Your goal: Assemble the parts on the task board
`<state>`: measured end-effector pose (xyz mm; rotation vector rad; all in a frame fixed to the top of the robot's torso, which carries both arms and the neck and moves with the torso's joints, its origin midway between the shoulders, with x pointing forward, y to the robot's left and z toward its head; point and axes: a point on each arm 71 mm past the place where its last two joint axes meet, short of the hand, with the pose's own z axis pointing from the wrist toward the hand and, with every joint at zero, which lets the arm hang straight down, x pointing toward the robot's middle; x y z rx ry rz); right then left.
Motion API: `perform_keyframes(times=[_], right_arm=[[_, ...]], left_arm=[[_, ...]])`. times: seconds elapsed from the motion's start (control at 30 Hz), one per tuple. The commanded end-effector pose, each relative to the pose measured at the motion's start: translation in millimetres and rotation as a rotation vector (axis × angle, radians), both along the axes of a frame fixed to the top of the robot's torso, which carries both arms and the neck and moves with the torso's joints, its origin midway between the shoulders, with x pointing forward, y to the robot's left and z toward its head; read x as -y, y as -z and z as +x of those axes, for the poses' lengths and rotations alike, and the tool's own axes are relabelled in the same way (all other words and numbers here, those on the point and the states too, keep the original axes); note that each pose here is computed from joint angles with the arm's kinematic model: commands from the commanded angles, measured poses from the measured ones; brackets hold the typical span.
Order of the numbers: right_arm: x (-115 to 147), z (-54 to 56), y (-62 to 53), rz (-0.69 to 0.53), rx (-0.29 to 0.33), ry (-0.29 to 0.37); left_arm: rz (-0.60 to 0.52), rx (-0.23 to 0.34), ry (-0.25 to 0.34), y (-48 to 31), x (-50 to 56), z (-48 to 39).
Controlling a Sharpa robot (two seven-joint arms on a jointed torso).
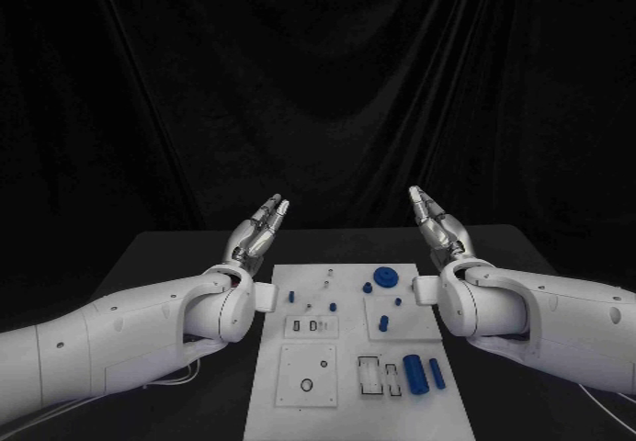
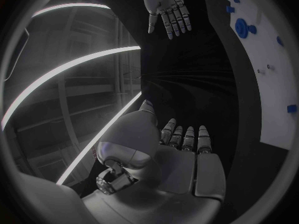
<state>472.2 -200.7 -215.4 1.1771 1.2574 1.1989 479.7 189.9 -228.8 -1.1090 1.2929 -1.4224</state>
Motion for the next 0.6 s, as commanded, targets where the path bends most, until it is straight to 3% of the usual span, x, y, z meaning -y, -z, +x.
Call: perform_keyframes(times=[0.03,0.2,0.4,0.43,0.6], right_arm=[[0.1,0.2,-1.0,0.036,0.006,0.002],[0.1,0.2,-1.0,0.036,0.006,0.002],[0.1,0.2,-1.0,0.036,0.006,0.002],[8.9,7.6,-3.1,-0.024,0.066,-0.119],[13.9,15.1,-13.4,-0.158,0.172,-0.186]], left_arm=[[-0.175,0.092,0.143,-11.9,7.0,2.5],[-0.237,0.126,0.206,-15.7,6.8,6.5],[-0.263,0.14,0.231,-17.4,6.5,8.1],[-0.239,0.136,0.339,-15.6,-4.6,10.3],[-0.171,0.172,0.374,-16.4,-12.2,8.7]])
